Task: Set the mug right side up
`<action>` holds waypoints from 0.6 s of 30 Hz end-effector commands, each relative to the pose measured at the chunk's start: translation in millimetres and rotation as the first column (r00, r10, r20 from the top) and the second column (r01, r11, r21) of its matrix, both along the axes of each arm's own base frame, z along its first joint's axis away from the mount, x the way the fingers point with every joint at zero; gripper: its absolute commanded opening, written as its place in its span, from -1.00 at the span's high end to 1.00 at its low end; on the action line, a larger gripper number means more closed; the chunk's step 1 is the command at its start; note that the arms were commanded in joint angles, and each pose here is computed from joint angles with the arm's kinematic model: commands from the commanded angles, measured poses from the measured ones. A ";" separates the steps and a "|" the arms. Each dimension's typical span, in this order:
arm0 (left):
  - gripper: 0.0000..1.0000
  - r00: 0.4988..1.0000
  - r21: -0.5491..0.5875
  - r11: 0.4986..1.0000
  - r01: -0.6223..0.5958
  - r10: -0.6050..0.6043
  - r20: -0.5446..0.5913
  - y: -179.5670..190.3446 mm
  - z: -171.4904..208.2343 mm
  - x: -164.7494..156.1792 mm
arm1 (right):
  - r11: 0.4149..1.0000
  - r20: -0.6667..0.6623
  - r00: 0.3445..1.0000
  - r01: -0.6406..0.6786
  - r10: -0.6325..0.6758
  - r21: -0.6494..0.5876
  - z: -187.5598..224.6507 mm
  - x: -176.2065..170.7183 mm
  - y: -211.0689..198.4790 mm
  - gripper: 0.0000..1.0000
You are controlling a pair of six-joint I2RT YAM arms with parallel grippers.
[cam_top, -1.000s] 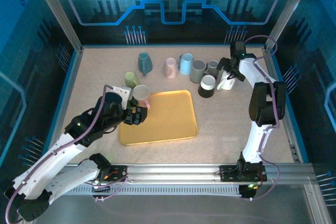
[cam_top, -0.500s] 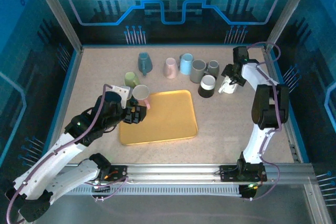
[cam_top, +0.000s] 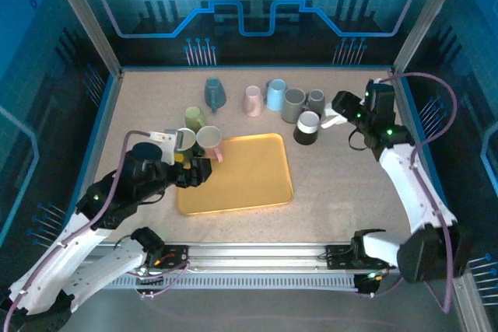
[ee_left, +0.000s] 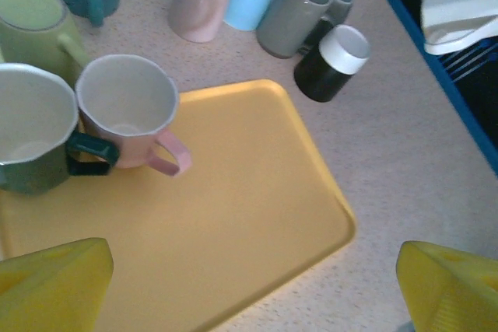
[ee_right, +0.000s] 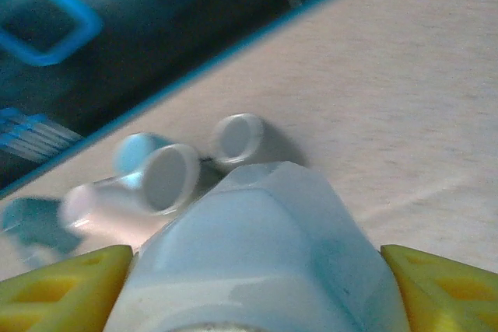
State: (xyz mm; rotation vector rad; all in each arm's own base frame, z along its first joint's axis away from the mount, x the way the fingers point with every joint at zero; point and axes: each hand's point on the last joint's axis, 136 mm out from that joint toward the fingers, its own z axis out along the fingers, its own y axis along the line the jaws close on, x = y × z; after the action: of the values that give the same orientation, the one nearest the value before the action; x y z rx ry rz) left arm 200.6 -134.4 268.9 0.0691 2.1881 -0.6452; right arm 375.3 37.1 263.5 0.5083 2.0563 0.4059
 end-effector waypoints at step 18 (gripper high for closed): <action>-0.93 0.958 -0.771 0.599 0.218 -0.281 0.053 -85.0 75.2 -14.5 | 0.573 0.756 0.518 -0.785 0.400 0.235 134.2 -79.1 178.5 0.51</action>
State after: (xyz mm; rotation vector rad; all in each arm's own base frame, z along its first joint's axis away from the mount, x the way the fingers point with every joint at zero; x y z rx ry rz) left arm 191.5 -208.7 299.8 -0.1623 1.9747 -1.5196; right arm 326.8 208.4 314.9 0.0111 1.6732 1.2566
